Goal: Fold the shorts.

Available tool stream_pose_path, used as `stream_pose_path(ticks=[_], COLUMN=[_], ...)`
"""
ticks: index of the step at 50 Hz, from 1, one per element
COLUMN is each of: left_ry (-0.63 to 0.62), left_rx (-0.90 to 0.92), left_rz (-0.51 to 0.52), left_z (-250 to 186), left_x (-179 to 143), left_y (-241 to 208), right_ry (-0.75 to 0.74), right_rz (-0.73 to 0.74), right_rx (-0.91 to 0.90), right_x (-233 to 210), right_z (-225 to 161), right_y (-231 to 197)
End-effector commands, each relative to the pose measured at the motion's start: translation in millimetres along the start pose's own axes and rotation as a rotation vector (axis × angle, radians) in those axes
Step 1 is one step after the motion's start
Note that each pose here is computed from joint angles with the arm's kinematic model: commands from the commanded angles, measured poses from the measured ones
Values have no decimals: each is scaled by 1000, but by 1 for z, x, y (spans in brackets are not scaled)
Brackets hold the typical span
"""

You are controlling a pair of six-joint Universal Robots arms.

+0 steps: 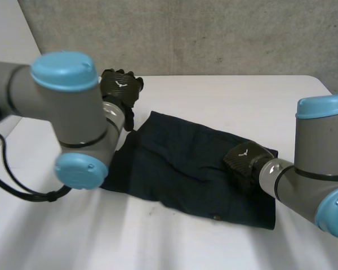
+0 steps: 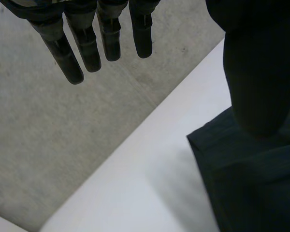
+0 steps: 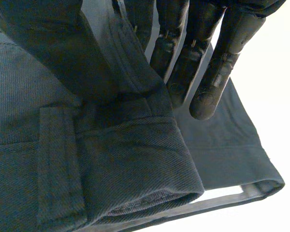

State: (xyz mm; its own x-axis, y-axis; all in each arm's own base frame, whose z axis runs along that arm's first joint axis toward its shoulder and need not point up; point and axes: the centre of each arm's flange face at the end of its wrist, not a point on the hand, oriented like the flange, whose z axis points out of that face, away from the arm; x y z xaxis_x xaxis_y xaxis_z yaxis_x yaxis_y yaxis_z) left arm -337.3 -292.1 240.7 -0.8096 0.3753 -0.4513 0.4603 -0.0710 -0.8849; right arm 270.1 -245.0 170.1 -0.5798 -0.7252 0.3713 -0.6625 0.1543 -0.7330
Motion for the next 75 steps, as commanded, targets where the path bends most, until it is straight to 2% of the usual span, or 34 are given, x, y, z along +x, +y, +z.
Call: stream_pose_path(ticks=[1, 8, 17, 28, 33, 41, 49, 57, 62, 64, 65, 69, 75], left_ry=[112, 291, 302, 308, 270, 118, 69, 20, -35, -63, -92, -81, -37], left_rx=[-111, -153, -161, -116, -35, 209, 268, 302, 286, 290, 303, 232, 140], left_rz=[-58, -69, -52, 122, 135, 130, 192, 187, 162, 144, 115, 32, -98], left_z=[-26, -27, -3, 40, 58, 94, 113, 120, 115, 113, 106, 80, 32], left_x=[-21, -13, 1, 23, 24, 43, 70, 79, 78, 69, 55, 33, -3], left_y=[-7, 12, 37, 62, 50, 20, 45, 57, 48, 35, 14, -9, -21], right_ry=[-5, 16, 45, 56, 70, 161, 336, 424, 444, 459, 464, 474, 377], right_rz=[-12, -50, -71, -64, -51, -16, -32, -95, -52, 3, 22, 120, 249], right_rx=[29, 163, 212, 205, 180, 120, 178, 226, 276, 319, 334, 379, 255], right_x=[-6, -8, -11, -8, 2, 40, 65, 72, 79, 83, 85, 93, 78], right_z=[-24, -66, -92, -87, -59, -7, 50, 78, 65, 47, 40, 5, -28], right_y=[-6, -31, -38, -33, -30, -23, -18, -14, -28, -40, -44, -55, -33])
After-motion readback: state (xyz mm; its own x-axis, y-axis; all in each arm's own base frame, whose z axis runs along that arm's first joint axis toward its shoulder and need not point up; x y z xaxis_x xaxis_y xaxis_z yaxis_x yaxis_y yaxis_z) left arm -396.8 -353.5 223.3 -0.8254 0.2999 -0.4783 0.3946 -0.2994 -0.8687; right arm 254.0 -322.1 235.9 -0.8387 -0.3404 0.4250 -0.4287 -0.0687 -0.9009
